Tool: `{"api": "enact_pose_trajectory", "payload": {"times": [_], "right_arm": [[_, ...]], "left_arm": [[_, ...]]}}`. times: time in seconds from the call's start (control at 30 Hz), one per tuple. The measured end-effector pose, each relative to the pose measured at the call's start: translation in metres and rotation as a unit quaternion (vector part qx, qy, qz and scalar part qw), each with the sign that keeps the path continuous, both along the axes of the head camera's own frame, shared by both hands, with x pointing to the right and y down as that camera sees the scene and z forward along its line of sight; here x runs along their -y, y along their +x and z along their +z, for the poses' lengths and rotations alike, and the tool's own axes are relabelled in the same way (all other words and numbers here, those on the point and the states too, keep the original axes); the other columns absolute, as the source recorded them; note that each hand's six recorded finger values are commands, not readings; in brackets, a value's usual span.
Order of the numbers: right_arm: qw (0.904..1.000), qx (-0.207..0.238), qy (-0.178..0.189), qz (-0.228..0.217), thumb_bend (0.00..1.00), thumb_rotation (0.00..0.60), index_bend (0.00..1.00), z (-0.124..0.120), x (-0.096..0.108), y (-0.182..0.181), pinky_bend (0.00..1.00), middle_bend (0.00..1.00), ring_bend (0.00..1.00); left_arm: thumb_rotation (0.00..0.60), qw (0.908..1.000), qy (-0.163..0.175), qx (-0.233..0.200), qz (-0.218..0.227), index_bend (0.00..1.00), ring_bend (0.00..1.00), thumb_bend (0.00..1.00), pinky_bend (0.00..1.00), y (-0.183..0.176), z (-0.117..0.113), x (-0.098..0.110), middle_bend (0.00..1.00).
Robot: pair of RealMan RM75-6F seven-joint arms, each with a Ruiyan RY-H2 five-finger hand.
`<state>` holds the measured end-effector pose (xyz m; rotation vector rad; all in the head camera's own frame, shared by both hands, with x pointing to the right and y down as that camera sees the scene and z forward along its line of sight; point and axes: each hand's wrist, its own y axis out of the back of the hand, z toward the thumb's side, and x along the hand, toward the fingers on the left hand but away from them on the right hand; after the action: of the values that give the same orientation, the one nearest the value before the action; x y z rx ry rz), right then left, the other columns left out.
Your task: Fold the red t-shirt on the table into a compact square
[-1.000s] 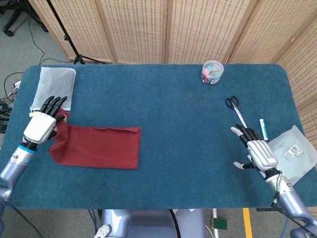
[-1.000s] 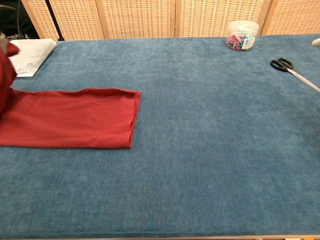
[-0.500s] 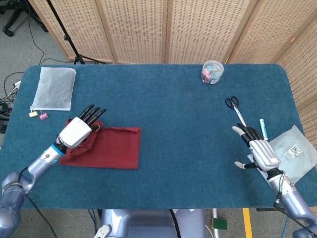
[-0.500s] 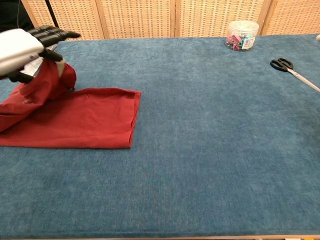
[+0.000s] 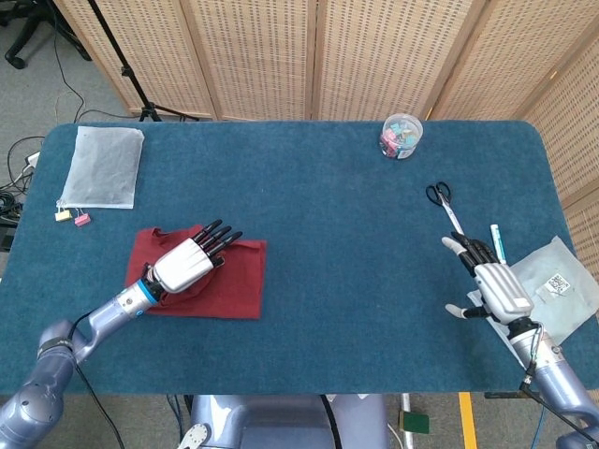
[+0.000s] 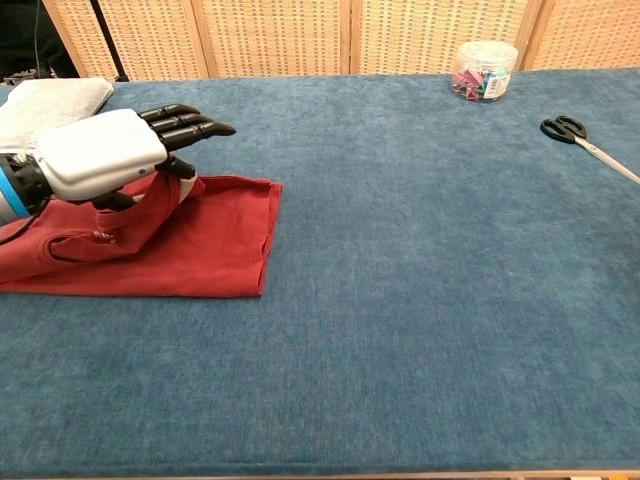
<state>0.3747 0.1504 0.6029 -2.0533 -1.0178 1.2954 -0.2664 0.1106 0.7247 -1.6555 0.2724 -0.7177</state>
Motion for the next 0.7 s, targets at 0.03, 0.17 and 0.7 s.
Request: {"api": "enact_pose_trajectory", "payload": {"times": [0.03, 0.17, 0.7], "right_arm": [[1.0, 0.0, 0.0, 0.0, 0.0, 0.6, 0.0, 0.0, 0.0, 0.0, 0.0, 0.0, 0.0], [1.0, 0.001, 0.0, 0.002, 0.0, 0.6, 0.0, 0.0, 0.0, 0.001, 0.0, 0.0, 0.0], [1.0, 0.003, -0.001, 0.006, 0.0, 0.6, 0.0, -0.002, 0.001, 0.004, 0.0, 0.0, 0.0]], "left_arm": [[0.6, 1.0, 0.0, 0.0, 0.002, 0.7, 0.0, 0.65, 0.0, 0.002, 0.001, 0.0, 0.0], [0.6, 0.9999, 0.001, -0.001, 0.013, 0.7, 0.0, 0.65, 0.0, 0.013, 0.003, -0.002, 0.0], [0.6, 0.9996, -0.001, -0.005, 0.029, 0.7, 0.0, 0.62, 0.0, 0.044, 0.011, -0.006, 0.0]]}}
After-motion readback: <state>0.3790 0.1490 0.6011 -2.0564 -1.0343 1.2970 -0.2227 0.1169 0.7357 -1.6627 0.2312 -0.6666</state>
